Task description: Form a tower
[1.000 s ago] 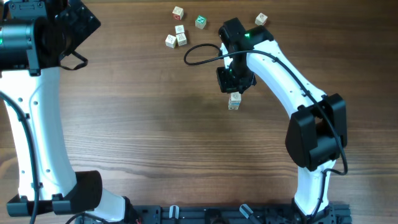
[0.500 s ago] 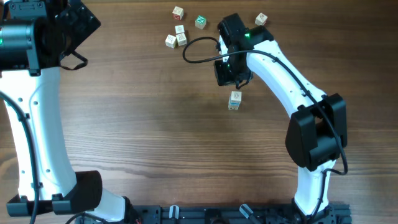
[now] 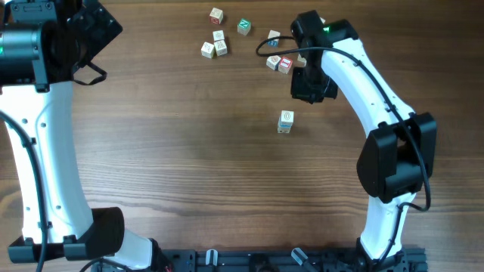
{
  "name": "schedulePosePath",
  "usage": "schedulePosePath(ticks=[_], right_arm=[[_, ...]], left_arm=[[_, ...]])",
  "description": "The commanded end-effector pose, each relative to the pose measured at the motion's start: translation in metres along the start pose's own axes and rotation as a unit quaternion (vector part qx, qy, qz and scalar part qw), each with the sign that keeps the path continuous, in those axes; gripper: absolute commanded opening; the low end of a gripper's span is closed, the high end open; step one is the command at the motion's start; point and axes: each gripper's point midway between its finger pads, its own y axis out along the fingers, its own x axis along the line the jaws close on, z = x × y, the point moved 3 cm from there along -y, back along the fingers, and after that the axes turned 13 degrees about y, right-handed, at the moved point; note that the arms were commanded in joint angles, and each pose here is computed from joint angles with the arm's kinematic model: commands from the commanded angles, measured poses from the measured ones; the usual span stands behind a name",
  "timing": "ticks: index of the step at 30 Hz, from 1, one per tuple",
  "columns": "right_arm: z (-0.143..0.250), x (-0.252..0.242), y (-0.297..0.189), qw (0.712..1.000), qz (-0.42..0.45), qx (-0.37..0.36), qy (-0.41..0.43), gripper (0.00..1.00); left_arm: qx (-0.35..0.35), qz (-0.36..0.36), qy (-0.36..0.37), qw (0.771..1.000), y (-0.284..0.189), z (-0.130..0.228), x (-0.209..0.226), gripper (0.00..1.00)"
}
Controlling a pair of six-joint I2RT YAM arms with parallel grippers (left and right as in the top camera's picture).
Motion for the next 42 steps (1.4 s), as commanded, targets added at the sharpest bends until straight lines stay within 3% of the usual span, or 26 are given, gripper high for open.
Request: schedulePosePath(ticks=[1,9,21,42], right_arm=[[0.009,-0.004,-0.014,1.0,0.007,0.006,0.007,0.05],[0.027,-0.003,0.013,0.998,-0.001,0.054,0.03,0.04],[0.034,0.008,0.014,0.996,-0.04,0.081,0.021,0.04],[0.034,0.016,0.013,0.994,-0.065,0.087,0.015,0.04]], left_arm=[[-0.017,-0.003,-0.013,1.0,-0.01,-0.004,0.005,1.0],[-0.017,-0.003,-0.013,1.0,-0.01,-0.004,0.005,1.0],[-0.017,-0.003,-0.013,1.0,-0.01,-0.004,0.005,1.0],[-0.017,-0.003,-0.013,1.0,-0.01,-0.004,0.005,1.0]])
